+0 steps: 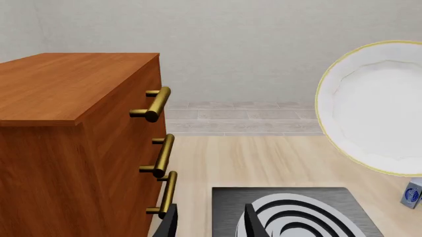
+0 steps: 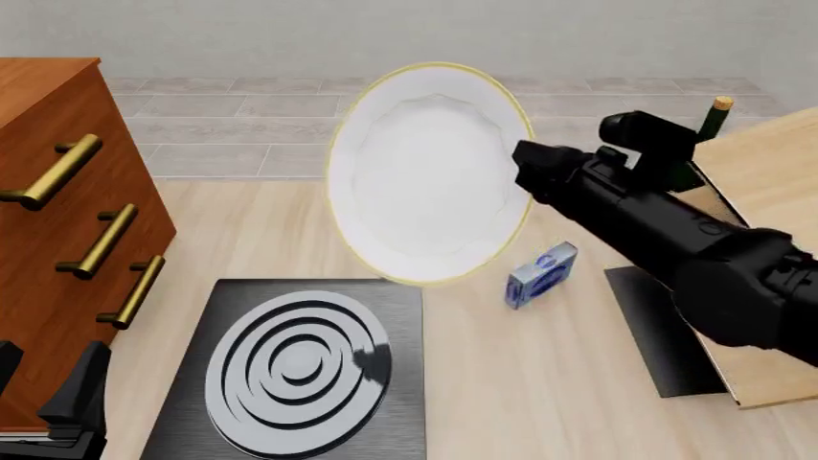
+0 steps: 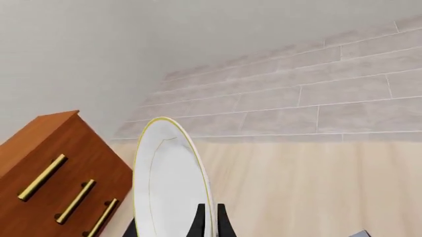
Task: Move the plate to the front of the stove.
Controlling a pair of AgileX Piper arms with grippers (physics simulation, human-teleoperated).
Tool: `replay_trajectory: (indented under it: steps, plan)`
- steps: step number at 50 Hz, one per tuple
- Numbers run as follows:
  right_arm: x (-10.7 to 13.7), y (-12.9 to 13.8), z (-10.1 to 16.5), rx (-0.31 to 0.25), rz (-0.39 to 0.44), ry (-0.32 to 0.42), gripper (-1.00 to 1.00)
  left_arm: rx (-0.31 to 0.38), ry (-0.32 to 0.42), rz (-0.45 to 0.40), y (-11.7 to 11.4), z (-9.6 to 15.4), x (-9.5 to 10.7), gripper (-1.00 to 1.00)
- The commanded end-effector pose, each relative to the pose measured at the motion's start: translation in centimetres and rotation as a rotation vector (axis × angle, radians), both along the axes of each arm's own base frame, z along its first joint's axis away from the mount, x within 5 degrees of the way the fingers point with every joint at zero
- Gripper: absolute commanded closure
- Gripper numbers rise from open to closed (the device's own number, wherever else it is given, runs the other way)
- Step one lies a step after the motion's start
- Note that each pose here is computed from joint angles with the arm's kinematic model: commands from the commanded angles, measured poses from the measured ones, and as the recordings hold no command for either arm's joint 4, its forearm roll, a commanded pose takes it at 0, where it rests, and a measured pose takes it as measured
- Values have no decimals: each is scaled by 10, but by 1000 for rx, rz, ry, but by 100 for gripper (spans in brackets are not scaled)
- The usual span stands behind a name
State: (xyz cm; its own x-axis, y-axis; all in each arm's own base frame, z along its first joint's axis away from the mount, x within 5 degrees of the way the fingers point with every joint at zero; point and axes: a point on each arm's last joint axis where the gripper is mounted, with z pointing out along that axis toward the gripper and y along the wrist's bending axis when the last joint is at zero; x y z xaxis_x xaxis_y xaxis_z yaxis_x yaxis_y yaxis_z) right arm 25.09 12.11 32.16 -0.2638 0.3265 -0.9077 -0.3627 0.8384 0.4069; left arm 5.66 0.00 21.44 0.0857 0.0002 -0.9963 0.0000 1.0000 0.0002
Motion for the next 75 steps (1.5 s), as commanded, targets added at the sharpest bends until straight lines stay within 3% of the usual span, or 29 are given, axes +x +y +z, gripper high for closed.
replay_trajectory:
  steps: [1,24,48,54,56,65,75]
  plan:
    - [21,22,-2,-2,32,-32,100,0,0,0,0,0,0,-100]
    - [53,48,-26,58,50,-16,100,0,0,0,0,0,0,-100]
    - [100,75,-46,59,50,-2,100,0,0,0,0,0,0,-100]
    - [110,83,-56,65,55,15,100,0,0,0,0,0,0,-100]
    - [114,85,-61,101,49,40,100,0,0,0,0,0,0,-100]
    - [126,98,-65,93,60,61,100,0,0,0,0,0,0,-100]
    - [146,105,-67,126,46,87,100,0,0,0,0,0,0,-100]
